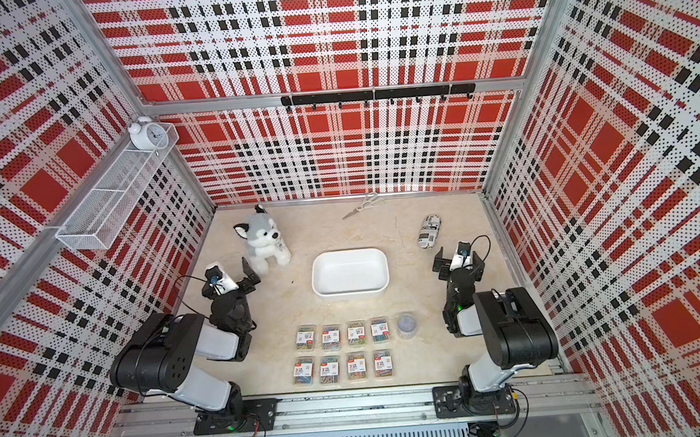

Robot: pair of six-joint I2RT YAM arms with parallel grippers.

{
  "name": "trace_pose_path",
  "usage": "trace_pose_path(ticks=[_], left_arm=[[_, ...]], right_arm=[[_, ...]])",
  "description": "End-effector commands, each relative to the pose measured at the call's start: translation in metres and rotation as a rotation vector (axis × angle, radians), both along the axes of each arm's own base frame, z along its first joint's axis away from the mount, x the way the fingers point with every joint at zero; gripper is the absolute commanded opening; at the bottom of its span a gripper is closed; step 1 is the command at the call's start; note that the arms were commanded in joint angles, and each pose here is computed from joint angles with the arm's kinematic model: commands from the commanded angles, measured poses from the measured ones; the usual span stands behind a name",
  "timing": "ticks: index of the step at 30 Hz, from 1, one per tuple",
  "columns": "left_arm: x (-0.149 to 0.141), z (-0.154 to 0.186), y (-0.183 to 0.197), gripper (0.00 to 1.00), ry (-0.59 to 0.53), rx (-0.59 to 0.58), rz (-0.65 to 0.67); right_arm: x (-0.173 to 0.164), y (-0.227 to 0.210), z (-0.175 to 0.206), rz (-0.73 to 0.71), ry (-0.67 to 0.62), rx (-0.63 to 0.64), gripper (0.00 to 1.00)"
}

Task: Take the paper clips out of the storage box
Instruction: Reset both arms

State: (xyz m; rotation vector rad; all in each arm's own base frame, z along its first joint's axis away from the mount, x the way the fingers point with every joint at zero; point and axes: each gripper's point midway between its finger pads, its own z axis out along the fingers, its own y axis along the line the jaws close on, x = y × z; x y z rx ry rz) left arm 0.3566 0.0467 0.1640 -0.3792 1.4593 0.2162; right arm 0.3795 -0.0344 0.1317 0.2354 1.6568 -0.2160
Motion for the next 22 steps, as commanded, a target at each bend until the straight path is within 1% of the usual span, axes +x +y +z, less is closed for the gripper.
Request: trace_pose_path(ticks=[1, 22], left_arm=[[-0.0011, -0.0024, 0.0025, 0.98, 0.015, 0.012, 0.015], [-0.0010, -0.0023, 0.0025, 0.98, 0.015, 0.013, 0.014]], right_arm=[[0.0003, -0.0004, 0.0011, -0.007, -0.002, -0.003, 1.00], [0.0028, 0.0032, 0.0010, 0.015, 0.003, -0.006, 1.00]])
